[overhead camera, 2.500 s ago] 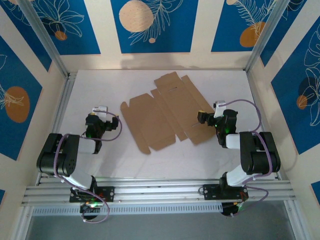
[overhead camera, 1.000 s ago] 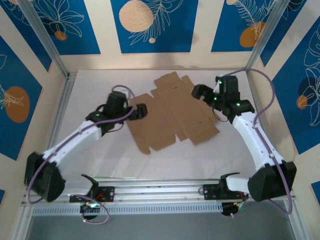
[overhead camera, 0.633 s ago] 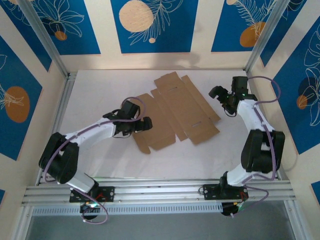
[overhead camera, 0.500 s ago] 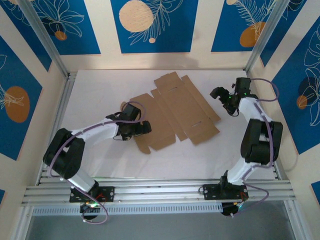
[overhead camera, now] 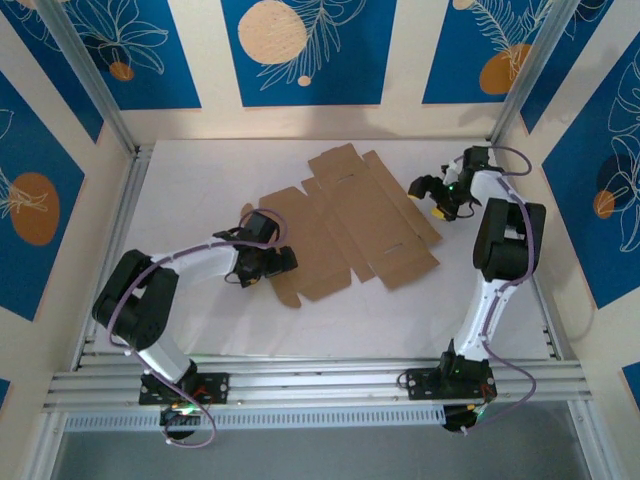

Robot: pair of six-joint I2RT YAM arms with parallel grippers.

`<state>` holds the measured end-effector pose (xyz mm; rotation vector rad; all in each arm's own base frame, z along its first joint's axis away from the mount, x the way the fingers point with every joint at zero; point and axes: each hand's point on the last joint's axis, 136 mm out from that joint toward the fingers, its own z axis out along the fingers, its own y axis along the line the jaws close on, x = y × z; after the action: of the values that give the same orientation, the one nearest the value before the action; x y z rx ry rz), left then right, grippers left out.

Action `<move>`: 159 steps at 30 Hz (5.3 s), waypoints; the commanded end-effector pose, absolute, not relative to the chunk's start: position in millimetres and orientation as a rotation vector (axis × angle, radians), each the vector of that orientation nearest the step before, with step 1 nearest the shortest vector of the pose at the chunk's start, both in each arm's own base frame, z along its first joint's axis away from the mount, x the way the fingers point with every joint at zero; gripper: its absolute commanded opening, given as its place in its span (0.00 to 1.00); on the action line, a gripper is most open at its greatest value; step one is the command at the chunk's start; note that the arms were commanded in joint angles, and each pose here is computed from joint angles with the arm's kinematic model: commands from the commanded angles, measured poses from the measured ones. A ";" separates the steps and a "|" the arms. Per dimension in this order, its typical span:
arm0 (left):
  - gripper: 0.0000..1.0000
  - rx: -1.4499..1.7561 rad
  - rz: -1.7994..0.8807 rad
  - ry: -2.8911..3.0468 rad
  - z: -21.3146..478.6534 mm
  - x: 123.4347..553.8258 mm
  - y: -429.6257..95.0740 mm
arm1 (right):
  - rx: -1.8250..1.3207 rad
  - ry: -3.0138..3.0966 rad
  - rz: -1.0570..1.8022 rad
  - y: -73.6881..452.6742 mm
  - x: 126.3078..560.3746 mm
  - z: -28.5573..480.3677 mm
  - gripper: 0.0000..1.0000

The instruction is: Fold the paper box

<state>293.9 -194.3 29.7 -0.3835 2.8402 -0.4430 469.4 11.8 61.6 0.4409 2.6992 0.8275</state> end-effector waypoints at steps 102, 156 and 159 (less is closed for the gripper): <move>0.80 -0.586 -1.505 2.030 308.1 478.9 -270.6 | -1.223 1.446 -0.283 237.3 424.9 300.6 0.00; 0.00 -1.189 -1.140 1.975 198.6 408.8 -208.2 | -0.013 2.357 0.909 177.0 366.5 277.9 0.58; 0.00 -1.089 -1.148 1.946 210.3 404.6 -208.7 | -0.006 2.362 0.934 181.6 362.2 275.7 0.58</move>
<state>411.1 -206.6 196.4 -1.2177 1.9599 -1.1486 367.7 178.8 272.6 -0.0452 2.3460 0.9136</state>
